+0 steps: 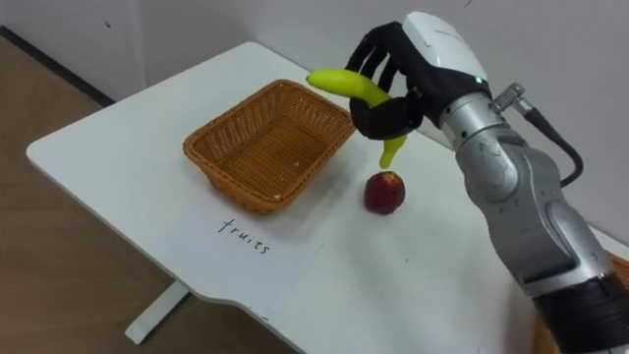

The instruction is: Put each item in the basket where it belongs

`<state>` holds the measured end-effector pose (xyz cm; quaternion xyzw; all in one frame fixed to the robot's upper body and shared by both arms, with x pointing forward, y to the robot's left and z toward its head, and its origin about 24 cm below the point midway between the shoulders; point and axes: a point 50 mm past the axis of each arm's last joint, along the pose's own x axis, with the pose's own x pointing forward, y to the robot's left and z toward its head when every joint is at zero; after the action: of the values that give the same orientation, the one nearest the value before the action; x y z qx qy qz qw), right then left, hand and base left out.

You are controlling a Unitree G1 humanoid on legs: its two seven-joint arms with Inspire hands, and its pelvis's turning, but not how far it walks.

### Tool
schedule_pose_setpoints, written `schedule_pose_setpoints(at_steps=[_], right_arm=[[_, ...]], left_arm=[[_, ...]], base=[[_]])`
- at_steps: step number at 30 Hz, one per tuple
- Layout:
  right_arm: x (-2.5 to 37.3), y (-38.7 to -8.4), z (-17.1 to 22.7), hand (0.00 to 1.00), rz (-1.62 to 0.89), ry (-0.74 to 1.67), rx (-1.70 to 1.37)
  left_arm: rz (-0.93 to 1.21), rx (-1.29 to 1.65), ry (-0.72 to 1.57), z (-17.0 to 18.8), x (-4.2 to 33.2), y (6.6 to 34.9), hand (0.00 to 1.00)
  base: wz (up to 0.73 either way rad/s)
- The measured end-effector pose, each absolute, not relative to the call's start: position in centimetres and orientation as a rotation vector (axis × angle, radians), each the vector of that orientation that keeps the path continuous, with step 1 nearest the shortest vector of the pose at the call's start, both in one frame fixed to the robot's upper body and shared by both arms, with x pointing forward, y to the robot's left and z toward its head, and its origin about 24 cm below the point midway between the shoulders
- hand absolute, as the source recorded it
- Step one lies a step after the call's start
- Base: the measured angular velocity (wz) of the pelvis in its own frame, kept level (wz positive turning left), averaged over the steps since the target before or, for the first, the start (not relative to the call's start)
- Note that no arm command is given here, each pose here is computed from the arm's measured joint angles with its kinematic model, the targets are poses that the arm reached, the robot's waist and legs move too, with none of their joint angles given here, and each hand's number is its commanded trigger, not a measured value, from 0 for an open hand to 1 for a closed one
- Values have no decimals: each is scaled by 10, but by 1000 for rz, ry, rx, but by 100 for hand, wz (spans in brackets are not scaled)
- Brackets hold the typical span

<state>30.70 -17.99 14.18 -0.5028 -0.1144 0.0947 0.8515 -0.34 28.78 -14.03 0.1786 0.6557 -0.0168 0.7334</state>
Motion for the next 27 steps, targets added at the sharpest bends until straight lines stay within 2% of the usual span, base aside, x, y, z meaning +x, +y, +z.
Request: schedule_pose_setpoints(at_steps=[9, 27], right_arm=[[306, -165, 135, 100, 238, -244, -1019], [313, -158, 118, 100, 240, -193, -936]], left_arm=[[-60, 421, 1455, -139, -7, 286, 0], [-49, 391, 1520, -142, -25, 278, 0]], base=[[0], [5]])
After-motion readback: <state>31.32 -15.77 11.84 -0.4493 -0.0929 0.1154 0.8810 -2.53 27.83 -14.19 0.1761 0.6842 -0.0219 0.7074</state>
